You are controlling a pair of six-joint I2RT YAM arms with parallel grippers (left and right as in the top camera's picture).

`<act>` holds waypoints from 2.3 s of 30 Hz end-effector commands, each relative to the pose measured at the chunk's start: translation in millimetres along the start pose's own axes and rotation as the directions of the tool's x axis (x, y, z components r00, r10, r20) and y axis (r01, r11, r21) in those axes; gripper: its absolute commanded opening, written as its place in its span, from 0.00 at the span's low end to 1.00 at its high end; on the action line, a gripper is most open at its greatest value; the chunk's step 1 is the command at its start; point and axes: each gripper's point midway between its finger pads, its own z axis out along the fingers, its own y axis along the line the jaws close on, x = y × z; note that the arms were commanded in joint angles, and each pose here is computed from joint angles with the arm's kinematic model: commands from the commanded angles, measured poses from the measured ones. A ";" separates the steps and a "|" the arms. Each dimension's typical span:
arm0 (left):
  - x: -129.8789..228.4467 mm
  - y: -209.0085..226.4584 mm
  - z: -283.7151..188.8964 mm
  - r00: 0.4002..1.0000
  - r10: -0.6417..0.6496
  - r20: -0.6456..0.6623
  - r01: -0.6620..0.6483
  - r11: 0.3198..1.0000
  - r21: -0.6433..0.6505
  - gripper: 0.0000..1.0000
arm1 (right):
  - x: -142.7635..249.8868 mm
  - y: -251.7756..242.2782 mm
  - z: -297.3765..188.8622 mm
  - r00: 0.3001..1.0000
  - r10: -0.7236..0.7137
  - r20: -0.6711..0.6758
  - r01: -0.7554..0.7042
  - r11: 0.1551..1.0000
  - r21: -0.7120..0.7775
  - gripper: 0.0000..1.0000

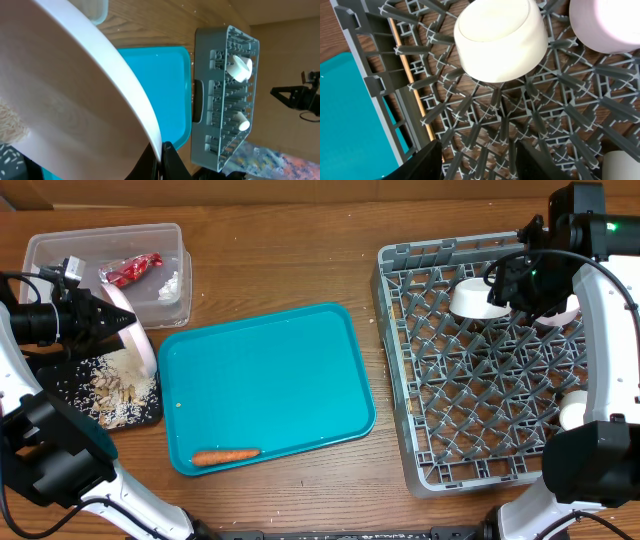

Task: Sort waste into correct bins and load items into the dishwasher
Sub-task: 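Tilt the plate with left gripper to dump shells onto black tray, then carry the emptied pink plate right and lower it onto the teal tray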

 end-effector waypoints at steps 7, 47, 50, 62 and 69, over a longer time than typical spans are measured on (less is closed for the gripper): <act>21.9 1.4 -24.0 0.996 -0.091 0.018 0.092 0.986 -0.140 0.04 | -3.4 0.5 -7.6 1.000 -0.009 0.028 0.009 1.000 0.007 0.50; 16.1 -7.4 -22.7 0.976 0.100 0.193 -0.118 0.990 0.084 0.04 | -3.5 -1.6 -7.6 1.000 -0.006 0.028 0.006 1.000 0.019 0.50; 16.7 -7.2 -22.3 0.975 0.109 0.192 -0.127 0.988 0.084 0.04 | -3.4 -1.6 -7.6 1.000 -0.006 0.028 0.006 1.000 0.019 0.50; 16.0 12.6 -21.6 0.987 0.004 0.164 -0.003 1.000 -0.004 0.04 | -4.7 -1.4 -7.7 0.999 -0.010 0.033 0.010 1.000 0.018 0.50; 24.7 -20.8 -2.8 0.993 0.050 0.103 -0.059 0.995 0.079 0.04 | -4.7 -1.4 -7.7 0.999 -0.010 0.033 0.010 1.000 0.018 0.50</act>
